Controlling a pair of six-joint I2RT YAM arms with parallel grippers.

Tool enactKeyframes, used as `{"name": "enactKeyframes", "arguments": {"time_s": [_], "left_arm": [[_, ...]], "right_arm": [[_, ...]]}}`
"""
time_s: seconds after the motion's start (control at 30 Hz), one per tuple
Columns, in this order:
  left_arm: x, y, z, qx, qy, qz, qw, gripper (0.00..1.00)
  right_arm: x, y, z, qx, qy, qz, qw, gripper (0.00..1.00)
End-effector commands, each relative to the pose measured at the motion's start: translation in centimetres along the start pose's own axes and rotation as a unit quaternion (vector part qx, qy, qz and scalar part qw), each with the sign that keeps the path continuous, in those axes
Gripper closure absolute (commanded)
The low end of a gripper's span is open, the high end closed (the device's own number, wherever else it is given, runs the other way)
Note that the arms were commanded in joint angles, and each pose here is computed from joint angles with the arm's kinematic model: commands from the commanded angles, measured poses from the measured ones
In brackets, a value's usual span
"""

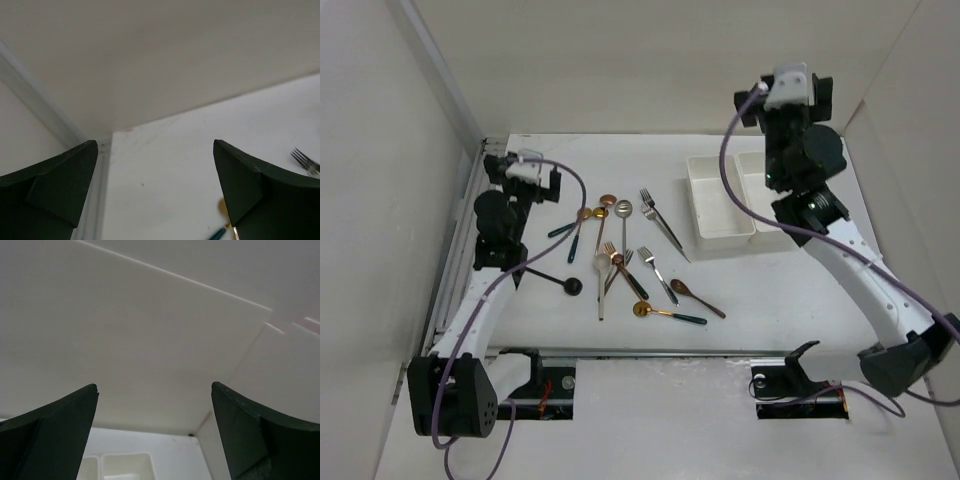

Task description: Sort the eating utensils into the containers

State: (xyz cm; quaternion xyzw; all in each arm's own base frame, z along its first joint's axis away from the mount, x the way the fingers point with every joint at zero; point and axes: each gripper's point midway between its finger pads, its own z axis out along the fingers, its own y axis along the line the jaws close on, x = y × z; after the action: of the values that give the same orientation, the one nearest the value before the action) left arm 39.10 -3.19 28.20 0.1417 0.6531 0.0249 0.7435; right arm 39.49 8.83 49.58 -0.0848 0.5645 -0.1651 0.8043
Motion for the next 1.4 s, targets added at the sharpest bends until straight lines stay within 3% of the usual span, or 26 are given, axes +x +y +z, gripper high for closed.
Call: {"name": "enactKeyframes", "arguments": {"time_s": [0.0, 0.03, 0.07, 0.1, 0.13, 0.17, 0.2, 0.3, 0.33, 0.37, 0.4, 0.43, 0.47, 0.53, 0.57, 0.67, 0.83, 1.0, 1.1, 1.37], "left_arm": [[-0.9, 1.7, -0.8, -0.015, 0.083, 0.033, 0.996, 0.0], [-0.9, 2.1, -0.9, -0.027, 0.095, 0.024, 0.995, 0.0], [-0.4, 2.5, -1.9, -0.041, 0.134, 0.005, 0.99, 0.0], [-0.3, 2.2, -2.3, -0.042, 0.143, -0.019, 0.989, 0.0], [0.6, 2.0, -2.7, -0.038, 0.161, -0.02, 0.986, 0.0], [1.1, 1.2, -2.9, -0.02, 0.171, -0.029, 0.985, 0.0], [1.1, 0.7, -3.3, -0.013, 0.175, -0.046, 0.983, 0.0], [1.5, -0.3, -4.3, -0.006, 0.181, -0.083, 0.98, 0.0], [2.0, -0.8, -4.5, 0.001, 0.185, -0.095, 0.978, 0.0], [2.0, -0.9, -4.8, 0.0, 0.184, -0.099, 0.978, 0.0], [2.5, -1.2, -4.9, 0.004, 0.189, -0.106, 0.976, 0.0], [3.0, -1.4, -5.3, 0.005, 0.193, -0.106, 0.975, 0.0], [3.0, -1.4, -5.3, 0.005, 0.193, -0.106, 0.975, 0.0], [3.2, -1.7, -5.6, 0.008, 0.193, -0.112, 0.975, 0.0], [2.9, -1.8, -5.8, 0.013, 0.19, -0.112, 0.975, 0.0], [3.1, -1.7, -6.3, 0.006, 0.19, -0.124, 0.974, 0.0], [3.1, -2.3, -6.7, 0.015, 0.186, -0.135, 0.973, 0.0], [3.6, -2.2, -7.4, 0.011, 0.195, -0.136, 0.971, 0.0], [3.9, -2.0, -7.8, 0.006, 0.2, -0.141, 0.969, 0.0], [4.0, -1.8, -7.8, 0.001, 0.201, -0.146, 0.969, 0.0]], "right_arm": [[4.8, 1.2, -1.2, 0.054, 0.202, -0.213, 0.955, 0.0], [5.1, 1.2, -1.4, 0.096, 0.227, -0.197, 0.949, 0.0], [7.3, 3.8, -2.4, 0.141, 0.27, -0.135, 0.943, 0.0], [5.6, 8.3, -2.1, 0.017, 0.255, -0.086, 0.963, 0.0], [8.6, 8.7, -4.3, -0.006, 0.311, -0.123, 0.942, 0.0], [8.8, 12.0, -5.6, -0.125, 0.327, -0.087, 0.933, 0.0], [7.7, 18.2, -8.7, -0.317, 0.326, -0.01, 0.891, 0.0], [6.3, 22.8, -15.4, -0.47, 0.347, 0.116, 0.803, 0.0], [9.3, 23.3, -17.4, -0.465, 0.386, 0.119, 0.788, 0.0], [9.5, 22.6, -16.9, -0.435, 0.383, 0.142, 0.803, 0.04], [10.8, 22.2, -16.9, -0.398, 0.411, 0.168, 0.803, 0.08], [13.2, 20.4, -15.5, -0.352, 0.434, 0.178, 0.81, 0.14], [14.1, 19.0, -14.3, -0.319, 0.444, 0.192, 0.815, 0.28], [16.6, 16.7, -11.7, -0.251, 0.471, 0.222, 0.816, 0.37], [17.5, 14.0, -9.2, -0.203, 0.47, 0.227, 0.829, 0.4], [22.5, 11.6, -7.1, -0.12, 0.514, 0.186, 0.829, 0.41], [29.9, 11.2, -6.9, -0.081, 0.574, 0.14, 0.802, 0.37], [33.3, 11.4, -6.2, -0.067, 0.585, 0.146, 0.795, 0.37], [35.9, 10.3, -5.6, -0.033, 0.598, 0.149, 0.787, 0.42], [36.8, 9.4, -5.1, -0.018, 0.594, 0.132, 0.793, 0.48]]}}
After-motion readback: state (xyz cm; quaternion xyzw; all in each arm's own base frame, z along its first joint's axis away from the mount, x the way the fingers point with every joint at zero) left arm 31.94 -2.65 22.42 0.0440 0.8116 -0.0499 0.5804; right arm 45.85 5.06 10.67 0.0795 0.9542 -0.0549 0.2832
